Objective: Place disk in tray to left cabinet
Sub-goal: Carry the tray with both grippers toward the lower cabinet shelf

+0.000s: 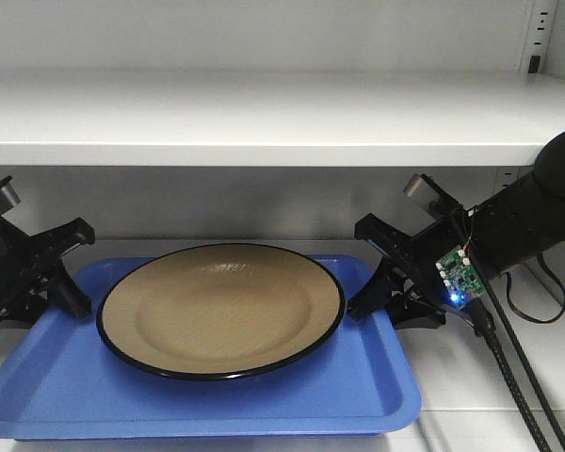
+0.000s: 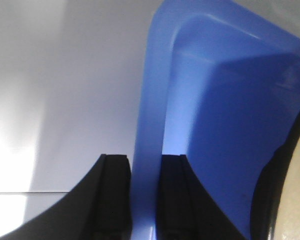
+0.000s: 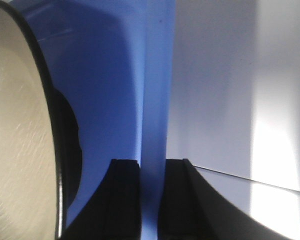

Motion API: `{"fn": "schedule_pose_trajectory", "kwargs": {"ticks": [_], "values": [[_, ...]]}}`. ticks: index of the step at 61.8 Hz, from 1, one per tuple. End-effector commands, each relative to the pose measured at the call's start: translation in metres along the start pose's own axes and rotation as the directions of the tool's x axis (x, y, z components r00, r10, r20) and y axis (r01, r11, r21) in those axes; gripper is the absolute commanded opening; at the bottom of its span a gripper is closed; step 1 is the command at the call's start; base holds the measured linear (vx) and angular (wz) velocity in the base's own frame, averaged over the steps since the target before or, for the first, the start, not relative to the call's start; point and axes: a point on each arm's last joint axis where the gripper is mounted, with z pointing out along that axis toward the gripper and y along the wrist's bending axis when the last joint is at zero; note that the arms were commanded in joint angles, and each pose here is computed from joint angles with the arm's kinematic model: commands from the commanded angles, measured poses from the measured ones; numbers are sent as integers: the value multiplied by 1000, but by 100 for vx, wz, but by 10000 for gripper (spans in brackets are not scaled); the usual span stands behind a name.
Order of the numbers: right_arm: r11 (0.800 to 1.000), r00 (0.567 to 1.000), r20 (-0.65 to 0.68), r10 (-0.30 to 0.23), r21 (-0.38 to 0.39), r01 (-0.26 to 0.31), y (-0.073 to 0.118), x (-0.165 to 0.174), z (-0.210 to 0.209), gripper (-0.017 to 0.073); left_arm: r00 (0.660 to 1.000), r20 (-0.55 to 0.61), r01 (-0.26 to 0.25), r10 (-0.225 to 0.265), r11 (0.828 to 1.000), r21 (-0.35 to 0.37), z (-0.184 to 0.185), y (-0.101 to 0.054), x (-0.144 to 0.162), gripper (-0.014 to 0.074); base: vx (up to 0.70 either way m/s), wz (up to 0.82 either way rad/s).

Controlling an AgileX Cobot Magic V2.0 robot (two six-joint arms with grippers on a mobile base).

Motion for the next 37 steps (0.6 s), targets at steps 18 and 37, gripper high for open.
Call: {"fn": "schedule_pose_trajectory", "kwargs": {"ticks": [18, 37], "values": [[984, 1000, 12, -15, -176, 17, 34, 10, -24, -6, 999, 39, 5, -12, 985, 170, -28, -30, 10, 0, 0, 0], [984, 1000, 18, -14, -176, 17, 34, 10, -24, -6, 999, 39, 5, -12, 985, 170, -28, -30, 10, 0, 0, 0]]}}
